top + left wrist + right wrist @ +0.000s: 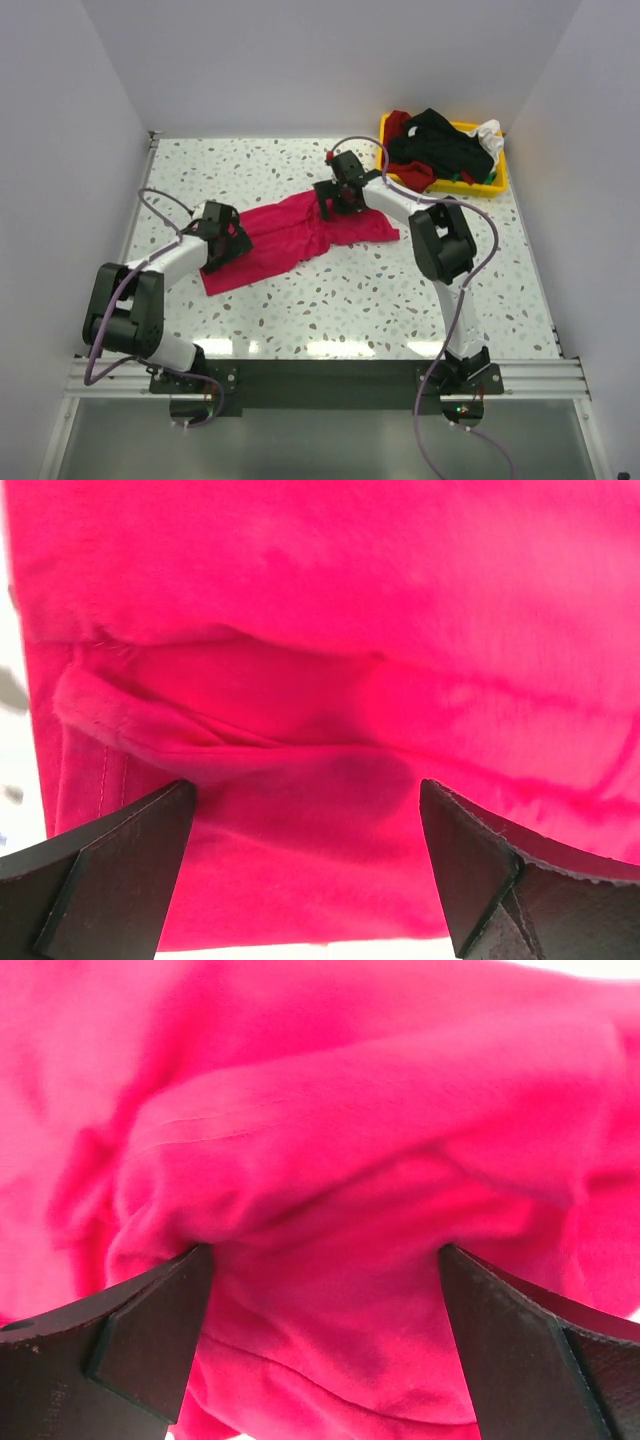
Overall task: Fold and stack the t-shirts
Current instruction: Fold the tshirt
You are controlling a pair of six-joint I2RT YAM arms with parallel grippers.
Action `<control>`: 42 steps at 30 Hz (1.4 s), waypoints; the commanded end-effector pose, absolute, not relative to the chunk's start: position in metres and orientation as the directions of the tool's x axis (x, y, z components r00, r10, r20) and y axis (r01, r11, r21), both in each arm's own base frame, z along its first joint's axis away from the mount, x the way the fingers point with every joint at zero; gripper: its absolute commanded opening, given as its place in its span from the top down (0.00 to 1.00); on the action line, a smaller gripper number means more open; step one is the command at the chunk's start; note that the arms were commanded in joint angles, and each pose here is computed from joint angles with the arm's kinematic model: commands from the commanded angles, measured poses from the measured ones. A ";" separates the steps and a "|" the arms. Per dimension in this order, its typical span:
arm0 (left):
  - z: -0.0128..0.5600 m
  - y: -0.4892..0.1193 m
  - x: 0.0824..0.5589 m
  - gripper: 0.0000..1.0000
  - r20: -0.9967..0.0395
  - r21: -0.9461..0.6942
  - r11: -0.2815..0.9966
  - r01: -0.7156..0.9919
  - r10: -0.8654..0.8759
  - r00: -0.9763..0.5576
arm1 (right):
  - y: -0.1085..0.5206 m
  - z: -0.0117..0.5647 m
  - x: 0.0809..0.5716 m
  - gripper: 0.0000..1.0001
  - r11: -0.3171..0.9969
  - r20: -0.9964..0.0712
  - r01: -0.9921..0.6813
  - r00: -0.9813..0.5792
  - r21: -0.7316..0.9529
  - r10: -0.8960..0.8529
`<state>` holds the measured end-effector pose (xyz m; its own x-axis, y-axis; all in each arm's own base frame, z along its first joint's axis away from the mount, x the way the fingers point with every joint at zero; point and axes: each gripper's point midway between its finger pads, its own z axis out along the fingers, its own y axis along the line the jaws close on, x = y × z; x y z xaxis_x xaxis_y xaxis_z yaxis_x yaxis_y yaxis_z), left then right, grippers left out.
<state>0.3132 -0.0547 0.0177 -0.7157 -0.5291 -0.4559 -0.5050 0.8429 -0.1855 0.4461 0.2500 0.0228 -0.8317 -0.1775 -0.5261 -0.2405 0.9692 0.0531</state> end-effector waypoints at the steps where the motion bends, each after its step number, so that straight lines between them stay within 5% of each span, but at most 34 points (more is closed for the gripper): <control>1: -0.032 -0.057 0.196 0.00 -0.130 0.022 0.816 -0.577 -0.570 -0.811 | 0.295 0.010 0.458 0.01 0.872 -0.540 -0.471 -0.773 0.135 -0.334; 5: -0.036 -0.090 0.167 0.00 -0.040 -0.022 0.811 -0.585 -0.586 -0.810 | 0.303 -0.008 0.479 0.01 0.803 -0.528 -0.590 -0.710 0.084 -0.466; 15: -0.032 -0.139 0.147 0.00 -0.017 -0.144 0.792 -0.593 -0.601 -0.799 | 0.366 0.019 0.522 0.01 0.660 -0.700 -0.725 -0.576 0.198 -0.422; 25: -0.032 -0.213 0.125 0.00 -0.031 -0.180 0.860 -0.478 -0.491 -0.871 | 0.374 0.042 0.563 0.01 0.783 -0.757 -0.559 -0.627 0.272 -0.185; 31: -0.007 -0.247 0.148 0.00 -0.145 -0.285 0.869 -0.405 -0.457 -0.878 | 0.361 0.066 0.593 0.01 0.836 -0.816 -0.487 -0.572 0.255 -0.084; 42: 0.096 -0.279 0.200 0.00 -0.409 -0.415 0.893 -0.173 -0.353 -0.841 | 0.344 0.261 0.552 0.01 0.766 -0.915 -0.611 -0.396 0.200 -0.077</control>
<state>0.1883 -0.2876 0.0566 -0.8727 -0.3898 -0.2942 -0.2542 0.8769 -0.4079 0.5766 0.3508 0.1147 -0.5479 -0.1541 -0.8222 -0.5593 0.7984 0.2230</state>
